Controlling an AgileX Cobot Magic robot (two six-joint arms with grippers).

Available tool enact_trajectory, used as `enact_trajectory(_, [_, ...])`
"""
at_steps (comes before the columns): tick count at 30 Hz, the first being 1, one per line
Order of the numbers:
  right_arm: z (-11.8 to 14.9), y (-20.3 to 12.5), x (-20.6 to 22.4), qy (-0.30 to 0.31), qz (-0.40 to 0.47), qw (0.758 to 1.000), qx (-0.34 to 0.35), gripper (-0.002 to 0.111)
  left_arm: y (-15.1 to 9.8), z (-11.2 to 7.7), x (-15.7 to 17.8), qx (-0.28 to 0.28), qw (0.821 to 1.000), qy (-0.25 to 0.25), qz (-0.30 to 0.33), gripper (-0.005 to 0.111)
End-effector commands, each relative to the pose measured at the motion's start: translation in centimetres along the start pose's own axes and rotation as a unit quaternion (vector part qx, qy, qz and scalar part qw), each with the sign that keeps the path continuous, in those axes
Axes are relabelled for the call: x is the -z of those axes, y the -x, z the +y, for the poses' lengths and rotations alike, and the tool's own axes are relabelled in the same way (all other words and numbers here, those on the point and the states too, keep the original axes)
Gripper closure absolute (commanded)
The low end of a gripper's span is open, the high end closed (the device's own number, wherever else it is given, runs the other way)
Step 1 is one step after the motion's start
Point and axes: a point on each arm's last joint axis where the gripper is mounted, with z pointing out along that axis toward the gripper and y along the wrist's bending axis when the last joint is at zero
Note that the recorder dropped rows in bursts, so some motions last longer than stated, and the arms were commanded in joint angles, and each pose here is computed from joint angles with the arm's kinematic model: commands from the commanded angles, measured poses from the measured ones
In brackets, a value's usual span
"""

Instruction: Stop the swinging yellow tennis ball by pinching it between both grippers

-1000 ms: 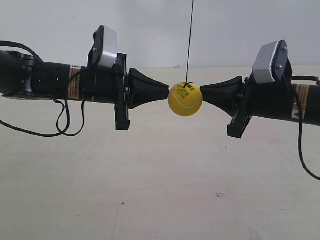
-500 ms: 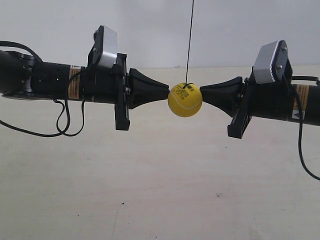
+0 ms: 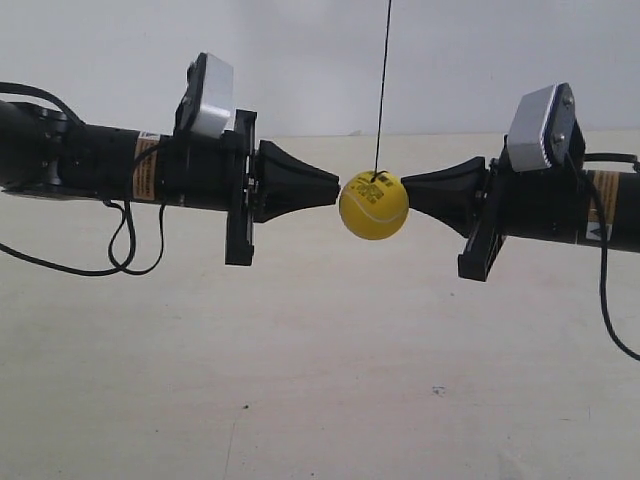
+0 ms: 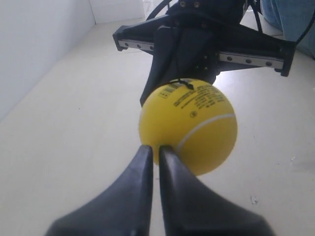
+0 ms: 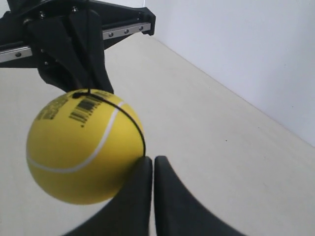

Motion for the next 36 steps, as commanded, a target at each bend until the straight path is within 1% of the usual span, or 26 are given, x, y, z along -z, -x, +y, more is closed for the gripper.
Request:
enact_trajectory(1, [-0.1, 0.2, 0.1, 0.0, 0.001, 1.0, 0.004, 0.108, 0.2, 0.5, 1.2, 0.009, 1.0, 0.001, -0.01, 0.102])
enact_trajectory(5, [-0.2, 0.0, 0.2, -0.005, 0.006, 1.0, 0.005, 0.108, 0.3, 0.8, 2.2, 0.015, 0.999, -0.002, -0.03, 0.102])
enact_trajectory(8, [-0.7, -0.1, 0.8, -0.014, 0.005, 1.0, -0.001, 0.108, 0.2, 1.0, 2.6, 0.016, 0.999, 0.002, -0.03, 0.102])
enact_trajectory(13, [-1.3, 0.1, 2.3, -0.01, -0.023, 1.0, -0.012, 0.108, 0.1, 1.0, 2.6, 0.016, 0.999, 0.003, -0.03, 0.102])
enact_trajectory(15, [-1.6, 0.0, 2.7, -0.014, -0.022, 1.0, -0.014, 0.108, 0.1, 1.0, 2.6, 0.016, 0.999, 0.003, -0.03, 0.102])
enact_trajectory(23, [-1.7, -0.1, 2.8, -0.015, -0.021, 1.0, -0.017, 0.108, 0.1, 1.0, 2.6, 0.016, 0.999, 0.004, -0.029, 0.102])
enact_trajectory(28, [-1.8, 0.0, 2.9, -0.022, -0.025, 0.999, -0.02, 0.108, -0.4, 1.5, 2.6, 0.017, 0.999, 0.028, 0.0, 0.102])
enact_trajectory(31, [-2.0, 0.1, 2.9, -0.031, -0.03, 0.999, -0.024, 0.108, -0.6, 1.6, 2.6, 0.021, 0.999, 0.036, 0.007, 0.102])
enact_trajectory(34, [-2.1, 0.2, 2.9, -0.038, -0.034, 0.998, -0.026, 0.108, -0.2, 1.7, 2.7, 0.03, 0.999, 0.045, 0.007, 0.102])
enact_trajectory(36, [-2.2, 0.5, 3.0, -0.045, -0.039, 0.998, -0.021, 0.108, 0.3, 1.8, 3.1, 0.033, 0.997, 0.062, 0.019, 0.102])
